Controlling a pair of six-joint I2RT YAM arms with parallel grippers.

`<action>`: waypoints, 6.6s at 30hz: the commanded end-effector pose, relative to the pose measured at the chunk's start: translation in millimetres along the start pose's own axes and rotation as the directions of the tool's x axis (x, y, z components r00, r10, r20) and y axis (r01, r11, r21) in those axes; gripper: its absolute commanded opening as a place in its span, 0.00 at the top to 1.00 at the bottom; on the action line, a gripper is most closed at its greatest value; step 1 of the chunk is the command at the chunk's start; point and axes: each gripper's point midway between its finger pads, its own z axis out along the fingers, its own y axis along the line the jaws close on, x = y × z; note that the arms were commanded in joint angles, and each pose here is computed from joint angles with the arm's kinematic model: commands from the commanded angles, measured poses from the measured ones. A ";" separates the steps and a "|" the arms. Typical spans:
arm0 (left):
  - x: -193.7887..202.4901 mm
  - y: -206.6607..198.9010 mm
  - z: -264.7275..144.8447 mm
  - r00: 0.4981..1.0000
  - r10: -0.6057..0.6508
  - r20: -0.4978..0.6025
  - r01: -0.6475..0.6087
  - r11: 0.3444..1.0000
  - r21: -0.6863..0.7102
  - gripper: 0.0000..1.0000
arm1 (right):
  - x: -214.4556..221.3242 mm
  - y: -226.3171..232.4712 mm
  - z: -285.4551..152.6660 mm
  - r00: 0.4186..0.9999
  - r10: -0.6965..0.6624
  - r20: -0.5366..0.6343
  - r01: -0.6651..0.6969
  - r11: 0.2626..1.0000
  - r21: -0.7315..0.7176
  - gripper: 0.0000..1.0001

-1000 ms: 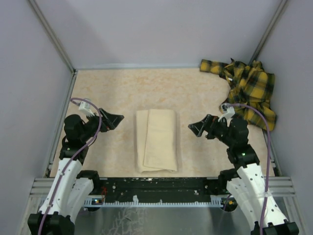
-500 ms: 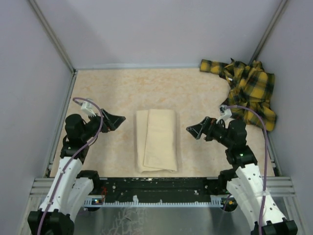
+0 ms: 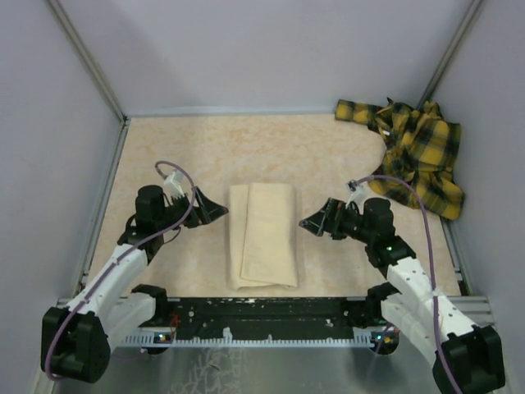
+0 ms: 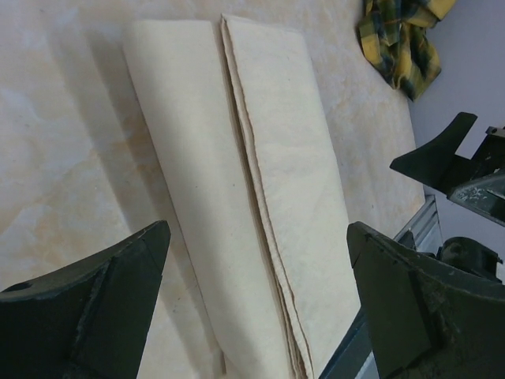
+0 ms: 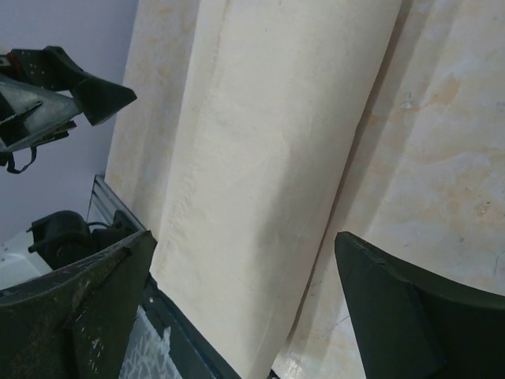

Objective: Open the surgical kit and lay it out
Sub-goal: Open the surgical kit at the center of the board.

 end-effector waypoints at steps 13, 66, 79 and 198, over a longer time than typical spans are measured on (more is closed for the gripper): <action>44.9 -11.3 41.9 0.994 0.036 -0.100 -0.037 0.999 -0.013 0.01 | 21.6 31.1 47.8 0.997 -0.035 -0.063 0.034 0.999 -0.012 0.02; -26.1 52.9 106.5 1.000 0.015 -0.001 -0.015 0.976 -0.217 0.70 | -16.4 38.1 168.7 0.987 -0.065 -0.144 0.075 0.995 0.065 0.65; -89.2 84.5 159.3 0.999 -0.049 0.006 0.050 0.988 -0.143 0.77 | -76.1 21.7 242.6 0.985 -0.074 -0.157 0.081 0.996 0.039 0.65; -138.7 -61.0 -44.5 0.963 0.118 0.242 -0.104 0.992 -0.072 0.01 | -132.1 30.9 137.3 0.953 -0.212 0.215 0.087 0.876 0.475 1.00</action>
